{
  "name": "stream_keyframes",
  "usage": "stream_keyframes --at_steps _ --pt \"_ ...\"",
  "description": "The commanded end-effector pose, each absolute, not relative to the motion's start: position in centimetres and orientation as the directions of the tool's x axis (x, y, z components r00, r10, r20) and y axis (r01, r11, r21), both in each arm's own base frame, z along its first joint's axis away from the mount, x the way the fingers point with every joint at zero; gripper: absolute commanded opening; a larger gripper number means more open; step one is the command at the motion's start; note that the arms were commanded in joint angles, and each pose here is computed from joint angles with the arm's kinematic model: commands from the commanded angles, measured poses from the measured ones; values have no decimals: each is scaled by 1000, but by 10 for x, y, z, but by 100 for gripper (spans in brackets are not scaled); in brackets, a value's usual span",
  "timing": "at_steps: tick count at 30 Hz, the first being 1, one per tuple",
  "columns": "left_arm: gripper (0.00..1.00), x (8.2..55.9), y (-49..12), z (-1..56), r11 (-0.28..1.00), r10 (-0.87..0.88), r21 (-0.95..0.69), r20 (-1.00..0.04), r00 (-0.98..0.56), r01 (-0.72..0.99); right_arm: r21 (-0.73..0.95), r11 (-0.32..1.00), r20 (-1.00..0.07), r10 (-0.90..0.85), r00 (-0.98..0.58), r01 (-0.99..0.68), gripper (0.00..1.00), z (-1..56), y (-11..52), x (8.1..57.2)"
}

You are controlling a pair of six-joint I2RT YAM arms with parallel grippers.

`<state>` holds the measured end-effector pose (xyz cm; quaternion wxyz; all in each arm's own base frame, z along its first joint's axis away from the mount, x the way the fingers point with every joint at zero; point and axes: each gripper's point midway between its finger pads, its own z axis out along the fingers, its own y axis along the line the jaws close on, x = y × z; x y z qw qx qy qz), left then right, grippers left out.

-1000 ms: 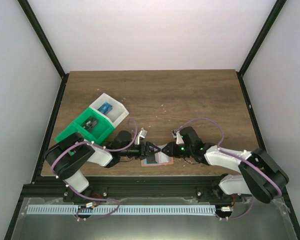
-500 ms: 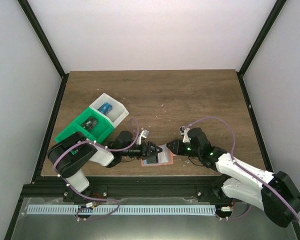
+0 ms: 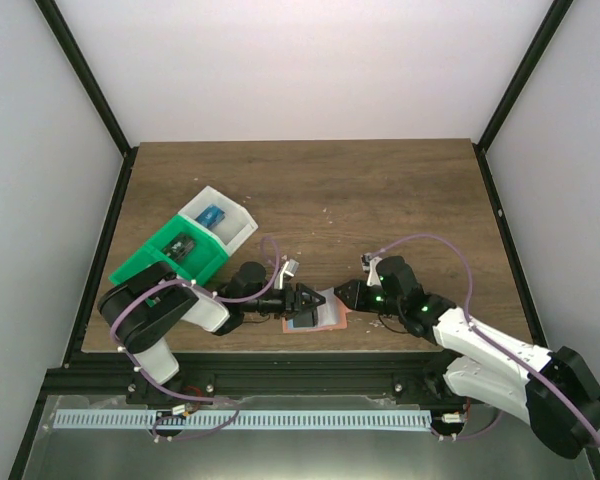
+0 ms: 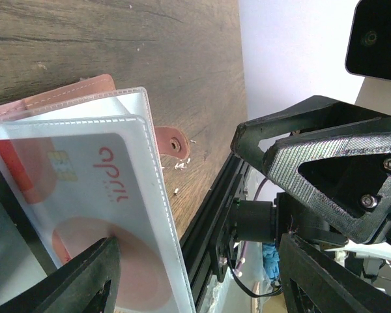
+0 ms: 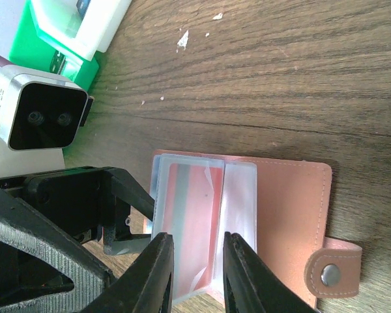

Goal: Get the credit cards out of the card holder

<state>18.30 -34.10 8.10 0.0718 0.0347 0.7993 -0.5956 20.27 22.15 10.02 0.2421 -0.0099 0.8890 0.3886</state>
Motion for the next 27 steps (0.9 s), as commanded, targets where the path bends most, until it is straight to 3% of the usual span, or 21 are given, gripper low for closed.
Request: stream_keyframes --at_steps 1,19,27 --pt "68 185 -344 91 265 -31 -946 -200 -979 185 689 693 -442 172 -880 -210 23 104 223 202" --pt "66 185 -345 91 257 -45 -947 -210 -977 192 696 682 -441 160 -883 -224 24 104 226 201" --pt "67 189 -330 81 358 -86 -910 -255 -963 208 720 659 -398 133 -908 -219 24 93 233 194"
